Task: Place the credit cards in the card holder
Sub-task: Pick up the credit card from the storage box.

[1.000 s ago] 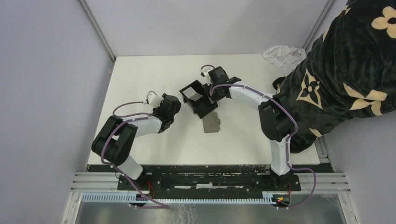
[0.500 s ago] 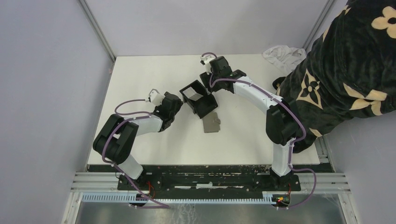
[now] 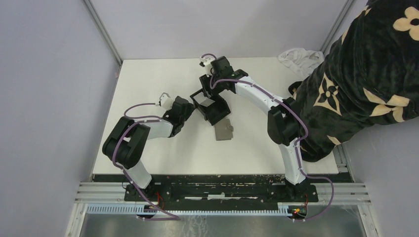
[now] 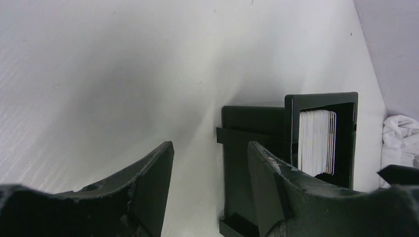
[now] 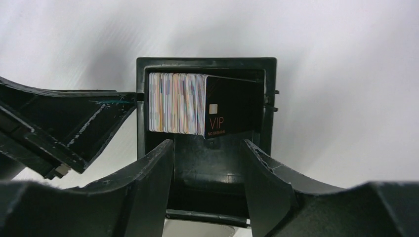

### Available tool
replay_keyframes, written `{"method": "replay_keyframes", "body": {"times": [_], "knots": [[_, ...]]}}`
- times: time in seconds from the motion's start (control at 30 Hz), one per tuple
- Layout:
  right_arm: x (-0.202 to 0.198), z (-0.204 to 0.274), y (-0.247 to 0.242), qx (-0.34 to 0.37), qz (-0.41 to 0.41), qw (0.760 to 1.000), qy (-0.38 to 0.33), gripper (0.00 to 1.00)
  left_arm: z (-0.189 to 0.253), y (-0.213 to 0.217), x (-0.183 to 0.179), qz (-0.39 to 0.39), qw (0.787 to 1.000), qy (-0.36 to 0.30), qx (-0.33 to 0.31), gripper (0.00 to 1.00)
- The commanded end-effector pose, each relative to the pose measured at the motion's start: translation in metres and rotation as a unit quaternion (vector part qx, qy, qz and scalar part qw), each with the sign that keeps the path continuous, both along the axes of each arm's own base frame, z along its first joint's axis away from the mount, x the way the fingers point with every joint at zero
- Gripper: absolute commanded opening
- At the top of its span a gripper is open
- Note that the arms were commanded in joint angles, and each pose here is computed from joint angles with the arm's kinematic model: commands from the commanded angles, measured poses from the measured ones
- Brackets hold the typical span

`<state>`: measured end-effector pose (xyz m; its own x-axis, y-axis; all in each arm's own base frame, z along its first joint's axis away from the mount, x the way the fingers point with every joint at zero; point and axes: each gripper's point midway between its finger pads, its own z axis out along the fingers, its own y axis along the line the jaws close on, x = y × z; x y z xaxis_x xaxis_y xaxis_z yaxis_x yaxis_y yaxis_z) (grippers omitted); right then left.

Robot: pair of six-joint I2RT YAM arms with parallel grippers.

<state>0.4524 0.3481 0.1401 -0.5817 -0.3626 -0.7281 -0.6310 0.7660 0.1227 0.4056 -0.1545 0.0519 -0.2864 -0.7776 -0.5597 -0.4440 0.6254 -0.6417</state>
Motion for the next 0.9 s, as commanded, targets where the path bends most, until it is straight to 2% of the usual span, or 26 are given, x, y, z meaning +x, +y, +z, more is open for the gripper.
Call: {"method": "replay_keyframes", "body": {"times": [0.0,0.33,0.87], "knots": [[0.005,0.004,0.014,0.018,0.011,1.0,0.008,0.58,0.018,-0.007,0.02,-0.019,0.999,-0.035,-0.004,0.64],[0.017,-0.015,0.025,0.021,0.014,0.999,0.024,0.57,0.015,-0.009,0.026,-0.033,0.999,-0.038,-0.01,0.64],[0.025,-0.035,0.027,0.088,-0.002,0.991,0.098,0.54,0.014,-0.008,0.03,-0.046,0.998,-0.047,-0.013,0.63]]}}
